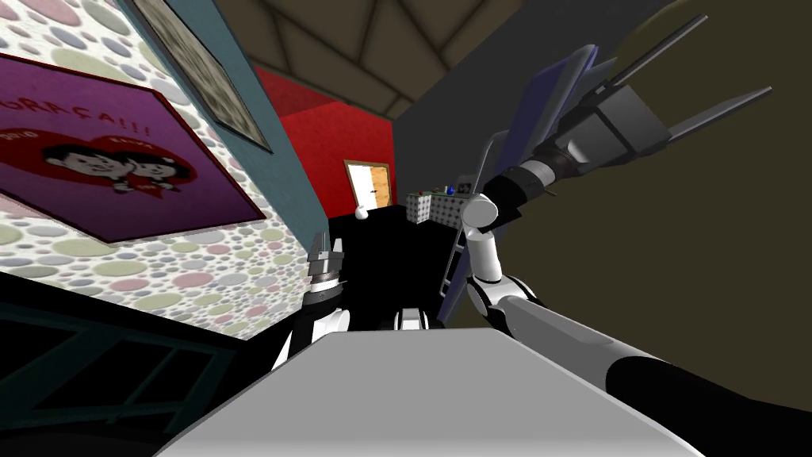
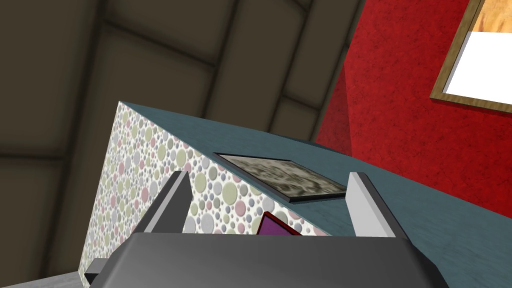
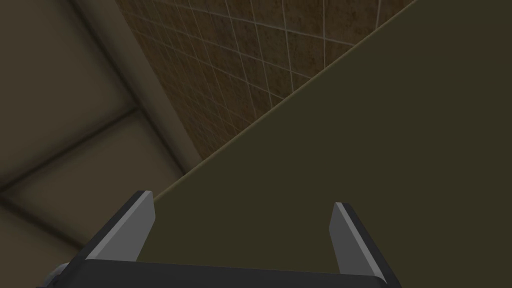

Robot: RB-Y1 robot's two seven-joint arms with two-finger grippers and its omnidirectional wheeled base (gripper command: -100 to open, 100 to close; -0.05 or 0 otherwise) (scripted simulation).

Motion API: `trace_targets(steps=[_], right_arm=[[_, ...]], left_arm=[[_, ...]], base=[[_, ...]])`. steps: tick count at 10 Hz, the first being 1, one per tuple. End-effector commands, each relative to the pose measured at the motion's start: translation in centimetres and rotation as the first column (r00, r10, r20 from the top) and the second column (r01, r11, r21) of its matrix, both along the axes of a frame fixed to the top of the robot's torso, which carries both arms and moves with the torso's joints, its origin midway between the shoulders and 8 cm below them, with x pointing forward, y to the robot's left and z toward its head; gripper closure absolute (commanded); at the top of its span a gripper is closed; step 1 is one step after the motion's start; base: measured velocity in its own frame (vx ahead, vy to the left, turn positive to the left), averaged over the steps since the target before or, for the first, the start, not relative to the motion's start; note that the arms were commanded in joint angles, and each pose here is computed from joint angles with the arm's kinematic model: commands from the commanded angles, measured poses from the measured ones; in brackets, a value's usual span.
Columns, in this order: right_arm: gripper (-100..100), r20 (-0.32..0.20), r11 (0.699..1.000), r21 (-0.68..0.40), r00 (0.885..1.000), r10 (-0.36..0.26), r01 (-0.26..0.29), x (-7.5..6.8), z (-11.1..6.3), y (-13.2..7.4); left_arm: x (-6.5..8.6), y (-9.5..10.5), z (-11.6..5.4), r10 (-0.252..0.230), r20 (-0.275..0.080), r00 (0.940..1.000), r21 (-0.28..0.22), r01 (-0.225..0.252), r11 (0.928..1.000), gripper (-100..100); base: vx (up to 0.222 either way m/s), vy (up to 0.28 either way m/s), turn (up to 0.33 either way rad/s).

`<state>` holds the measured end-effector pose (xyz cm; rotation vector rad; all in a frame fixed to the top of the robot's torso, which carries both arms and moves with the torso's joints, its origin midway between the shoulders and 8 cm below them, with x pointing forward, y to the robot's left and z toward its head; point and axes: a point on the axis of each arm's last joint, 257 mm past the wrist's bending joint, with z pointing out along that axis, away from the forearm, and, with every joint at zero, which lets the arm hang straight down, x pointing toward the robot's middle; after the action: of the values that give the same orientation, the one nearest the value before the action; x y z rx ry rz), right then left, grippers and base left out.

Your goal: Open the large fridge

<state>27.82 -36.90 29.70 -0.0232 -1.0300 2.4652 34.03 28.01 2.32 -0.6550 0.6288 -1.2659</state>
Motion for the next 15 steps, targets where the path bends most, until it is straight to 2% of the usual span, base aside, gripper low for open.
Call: trace_targets(steps=[1, 7, 8, 11, 15], right_arm=[[-100, -0.002, 0.999, -0.003, 0.999, 0.032, -0.032, 0.7, 0.5, -0.1], [-100, -0.002, 0.999, -0.003, 0.999, 0.032, -0.032, 0.7, 0.5, -0.1], [-100, 0.024, 0.998, 0.037, 0.998, 0.056, -0.057, 0.3, 0.2, -0.4], [-100, 0.047, 0.991, 0.079, 0.993, 0.107, -0.111, 0.6, 0.2, -0.8], [-100, 0.085, 0.97, 0.139, 0.978, 0.188, -0.199, 1.1, 0.2, -1.2]], left_arm=[[0.0, 0.0, 0.0, 0.0, 0.0, 1.0, 0.0, 0.0, 1.0, 0], [0.0, 0.0, 0.0, 0.0, 0.0, 1.0, 0.0, 0.0, 1.0, 0], [0.0, 0.0, 0.0, 0.0, 0.0, 1.0, 0.0, 0.0, 1.0, 0], [0.0, 0.0, 0.0, 0.0, 0.0, 1.0, 0.0, 0.0, 1.0, 0], [0.0, 0.0, 0.0, 0.0, 0.0, 1.0, 0.0, 0.0, 1.0, 0]], base=[[0.013, 0.015, -0.046], [0.0, 0.0, 0.002], [-0.017, 0.015, 0.047], [-0.013, -0.009, 0.072], [0.001, -0.009, 0.064]])
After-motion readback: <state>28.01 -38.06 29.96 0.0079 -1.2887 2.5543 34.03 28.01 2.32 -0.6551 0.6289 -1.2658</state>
